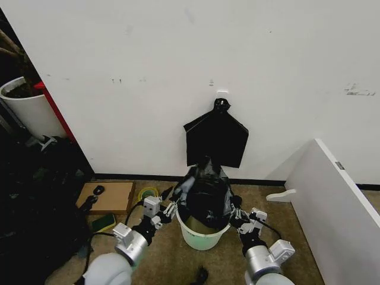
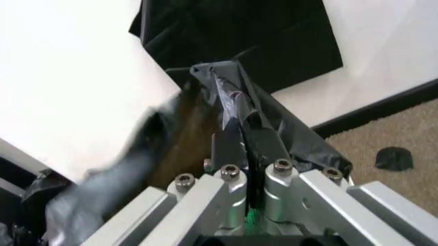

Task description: Place the garbage bag over the trash bin.

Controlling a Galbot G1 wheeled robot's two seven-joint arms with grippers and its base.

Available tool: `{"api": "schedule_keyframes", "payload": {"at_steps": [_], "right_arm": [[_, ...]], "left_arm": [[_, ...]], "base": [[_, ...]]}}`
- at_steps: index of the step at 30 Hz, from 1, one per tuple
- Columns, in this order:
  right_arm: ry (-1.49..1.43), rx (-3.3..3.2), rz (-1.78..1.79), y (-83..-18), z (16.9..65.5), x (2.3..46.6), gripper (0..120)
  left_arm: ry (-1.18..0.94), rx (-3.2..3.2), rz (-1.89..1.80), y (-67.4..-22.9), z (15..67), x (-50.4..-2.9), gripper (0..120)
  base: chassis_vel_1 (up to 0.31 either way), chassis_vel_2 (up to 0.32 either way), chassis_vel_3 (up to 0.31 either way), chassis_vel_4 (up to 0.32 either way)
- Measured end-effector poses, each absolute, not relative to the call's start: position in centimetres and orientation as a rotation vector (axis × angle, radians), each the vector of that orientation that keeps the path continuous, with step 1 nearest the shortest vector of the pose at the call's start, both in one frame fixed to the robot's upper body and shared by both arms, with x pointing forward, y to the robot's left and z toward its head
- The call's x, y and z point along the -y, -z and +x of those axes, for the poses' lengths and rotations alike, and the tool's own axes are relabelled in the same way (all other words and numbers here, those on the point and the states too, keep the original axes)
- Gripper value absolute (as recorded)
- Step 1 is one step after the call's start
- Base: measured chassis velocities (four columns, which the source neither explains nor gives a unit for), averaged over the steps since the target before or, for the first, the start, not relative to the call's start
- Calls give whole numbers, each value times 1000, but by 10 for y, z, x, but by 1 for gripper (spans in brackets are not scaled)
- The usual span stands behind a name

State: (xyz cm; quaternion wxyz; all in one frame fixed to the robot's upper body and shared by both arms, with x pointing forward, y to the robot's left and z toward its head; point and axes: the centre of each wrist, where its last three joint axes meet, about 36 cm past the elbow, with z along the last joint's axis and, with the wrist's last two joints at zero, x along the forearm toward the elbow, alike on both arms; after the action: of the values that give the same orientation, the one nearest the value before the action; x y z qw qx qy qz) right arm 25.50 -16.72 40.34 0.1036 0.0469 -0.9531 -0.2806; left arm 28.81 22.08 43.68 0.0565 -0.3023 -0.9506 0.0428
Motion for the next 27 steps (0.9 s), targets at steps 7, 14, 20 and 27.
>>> {"api": "schedule_keyframes", "payload": {"at_steps": [7, 14, 20, 27], "right_arm": [[828, 2839, 153, -408, 263, 164, 0], [823, 2847, 181, -407, 269, 154, 0], [815, 2847, 231, -405, 277, 145, 0], [802, 2848, 243, -405, 278, 145, 0]], "left_arm": [[-15, 2801, -1019, -446, 302, -230, 82], [195, 2727, -1106, -467, 331, -235, 100], [286, 2719, -1152, -493, 353, -246, 100], [327, 2644, -1182, -494, 378, -243, 100]], "base": [[0, 0, 0, 0], [0, 0, 0, 0], [0, 0, 0, 0], [0, 0, 0, 0]]}}
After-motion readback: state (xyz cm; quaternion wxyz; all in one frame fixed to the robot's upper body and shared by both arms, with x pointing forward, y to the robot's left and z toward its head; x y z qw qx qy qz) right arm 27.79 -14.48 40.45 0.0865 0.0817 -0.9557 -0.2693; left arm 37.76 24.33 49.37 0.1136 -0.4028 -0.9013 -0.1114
